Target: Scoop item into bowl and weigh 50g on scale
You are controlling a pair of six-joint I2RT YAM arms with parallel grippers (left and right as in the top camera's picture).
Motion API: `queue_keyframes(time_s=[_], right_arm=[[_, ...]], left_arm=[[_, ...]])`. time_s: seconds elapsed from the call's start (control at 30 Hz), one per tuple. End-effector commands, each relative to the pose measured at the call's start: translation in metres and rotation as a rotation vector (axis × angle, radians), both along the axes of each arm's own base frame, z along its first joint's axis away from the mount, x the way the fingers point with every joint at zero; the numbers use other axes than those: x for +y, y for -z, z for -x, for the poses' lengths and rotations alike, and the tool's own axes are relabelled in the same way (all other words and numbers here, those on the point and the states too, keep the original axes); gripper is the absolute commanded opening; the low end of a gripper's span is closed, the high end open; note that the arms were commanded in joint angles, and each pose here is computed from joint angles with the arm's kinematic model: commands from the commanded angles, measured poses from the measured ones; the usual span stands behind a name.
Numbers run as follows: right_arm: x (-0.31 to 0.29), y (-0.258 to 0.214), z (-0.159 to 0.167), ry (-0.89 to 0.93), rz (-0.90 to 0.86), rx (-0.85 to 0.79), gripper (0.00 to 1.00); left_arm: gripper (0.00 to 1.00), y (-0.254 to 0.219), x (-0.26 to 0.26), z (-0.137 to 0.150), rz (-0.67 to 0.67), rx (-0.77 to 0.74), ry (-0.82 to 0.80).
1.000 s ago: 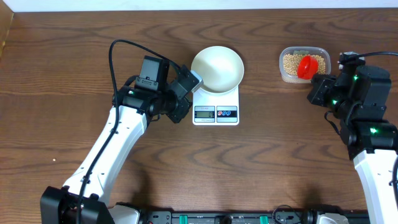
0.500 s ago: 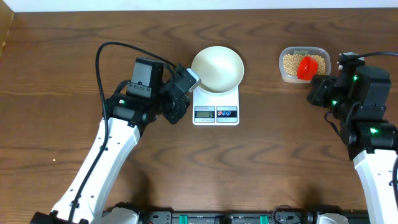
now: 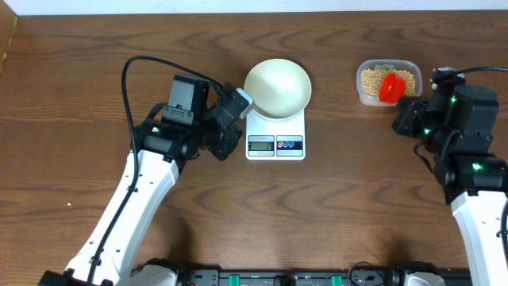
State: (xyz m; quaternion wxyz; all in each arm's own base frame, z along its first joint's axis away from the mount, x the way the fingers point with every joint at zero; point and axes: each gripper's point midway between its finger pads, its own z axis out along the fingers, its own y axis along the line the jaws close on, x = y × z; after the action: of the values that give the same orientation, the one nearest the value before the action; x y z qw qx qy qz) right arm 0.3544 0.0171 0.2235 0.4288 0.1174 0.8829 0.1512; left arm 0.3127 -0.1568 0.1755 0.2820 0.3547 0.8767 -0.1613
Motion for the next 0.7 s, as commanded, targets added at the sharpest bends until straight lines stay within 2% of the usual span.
queue_keyframes(time_s=[0.0,0.3,0.33,0.37,0.4,0.43,0.67], right_arm=[[-0.0023,-0.0094,-0.0025,-0.006,0.015,-0.024,0.01],[-0.0024,-0.0094,-0.0025,-0.006,0.015,-0.024,0.01],[-0.0023,-0.0094,-0.0025,-0.006,0.015,-0.024,0.01],[-0.0024,-0.0094,-0.0025,-0.006,0.015,-0.024,0.01],[-0.0024,-0.0094,-0.0025,-0.006,0.015,-0.024,0.01],[-0.0023,-0.0094,-0.0025,-0.009,0.020,-0.025,0.01],[-0.0023,-0.0078,-0.0013,-0.021,0.035,-0.020,0.01]], left_arm=[[0.08,-0.0008,-0.0001,-0.0004,0.032,0.037,-0.062],[0.09,-0.0022,-0.0007,-0.0024,0.040,0.032,-0.071],[0.25,-0.0017,-0.0005,-0.0017,0.039,0.035,-0.071],[0.48,-0.0008,-0.0001,-0.0004,0.036,0.042,-0.071],[0.88,-0.0003,0.0001,0.0004,0.035,0.046,-0.071],[0.99,0.0002,0.0004,0.0011,0.033,0.049,-0.071],[0.99,0.0005,0.0005,0.0016,0.033,0.052,-0.071]])
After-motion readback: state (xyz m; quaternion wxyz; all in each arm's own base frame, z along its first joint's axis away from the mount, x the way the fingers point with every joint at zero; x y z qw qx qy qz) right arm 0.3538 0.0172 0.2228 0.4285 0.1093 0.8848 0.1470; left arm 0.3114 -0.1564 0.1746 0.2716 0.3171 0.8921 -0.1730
